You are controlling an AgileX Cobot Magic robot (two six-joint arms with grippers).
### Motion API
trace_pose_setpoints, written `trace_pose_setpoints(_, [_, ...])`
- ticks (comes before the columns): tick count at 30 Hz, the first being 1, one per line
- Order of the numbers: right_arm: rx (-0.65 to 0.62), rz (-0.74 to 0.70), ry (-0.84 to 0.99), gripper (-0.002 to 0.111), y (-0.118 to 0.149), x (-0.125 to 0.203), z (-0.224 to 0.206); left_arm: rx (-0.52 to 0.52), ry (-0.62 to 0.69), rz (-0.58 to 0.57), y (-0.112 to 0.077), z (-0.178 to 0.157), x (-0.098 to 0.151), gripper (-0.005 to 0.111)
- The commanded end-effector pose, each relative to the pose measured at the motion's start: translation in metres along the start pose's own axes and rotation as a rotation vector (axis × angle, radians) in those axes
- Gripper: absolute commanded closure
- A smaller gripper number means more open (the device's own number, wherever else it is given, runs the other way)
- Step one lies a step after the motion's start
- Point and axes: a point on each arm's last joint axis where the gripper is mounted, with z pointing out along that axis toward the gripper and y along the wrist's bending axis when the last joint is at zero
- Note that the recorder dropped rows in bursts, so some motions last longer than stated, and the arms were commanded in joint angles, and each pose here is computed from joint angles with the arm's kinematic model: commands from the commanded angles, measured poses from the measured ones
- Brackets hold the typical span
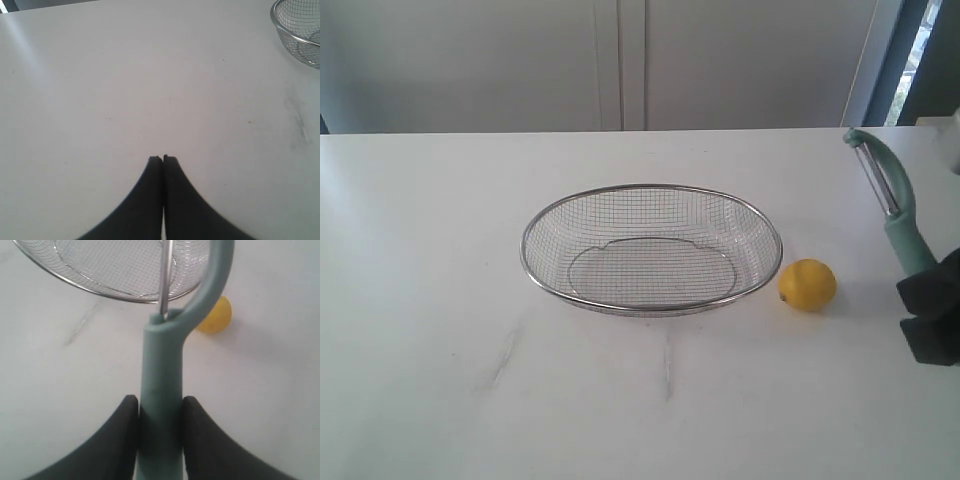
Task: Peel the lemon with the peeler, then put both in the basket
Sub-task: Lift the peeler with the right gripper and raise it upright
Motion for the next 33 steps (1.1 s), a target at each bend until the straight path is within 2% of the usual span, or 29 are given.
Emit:
trace_pose_setpoints(1, [0.072, 0.028, -0.026, 0.108, -0.007, -0.002, -0.004, 0.01, -0.001, -0.009, -0.001, 0.0, 0.002, 0.107])
trace_pose_setpoints(11, [0.212, 0.121, -0.113, 0.108, -0.02, -0.015, 0.006, 0.009, -0.003, -0.009, -0.001, 0.0, 0.001, 0.107])
trace_pose_setpoints(14, [0.206, 0.17, -0.169, 0.108, -0.021, -0.028, 0.019, 0.009, -0.003, -0.009, -0.001, 0.0, 0.001, 0.107])
trace_pose_setpoints(17, [0.221, 0.19, -0.152, 0.108, -0.027, -0.038, 0.032, 0.009, -0.003, -0.009, -0.001, 0.0, 0.001, 0.107])
trace_pose_setpoints(22, [0.254, 0.213, -0.137, 0.108, -0.036, -0.043, 0.026, 0.009, -0.003, -0.009, -0.001, 0.0, 0.001, 0.107])
trace_pose_setpoints(25, [0.228, 0.194, -0.103, 0.108, -0.036, -0.043, 0.023, 0.008, -0.013, -0.009, -0.001, 0.0, 0.001, 0.107])
trace_pose_setpoints(29, [0.078, 0.177, -0.078, 0.108, -0.03, -0.042, 0.024, 0.003, -0.04, -0.009, 0.0, 0.0, -0.002, 0.107])
trace_pose_setpoints(33, [0.017, 0.193, -0.085, 0.108, -0.032, -0.043, 0.022, 0.002, -0.046, -0.009, 0.0, 0.0, -0.002, 0.107])
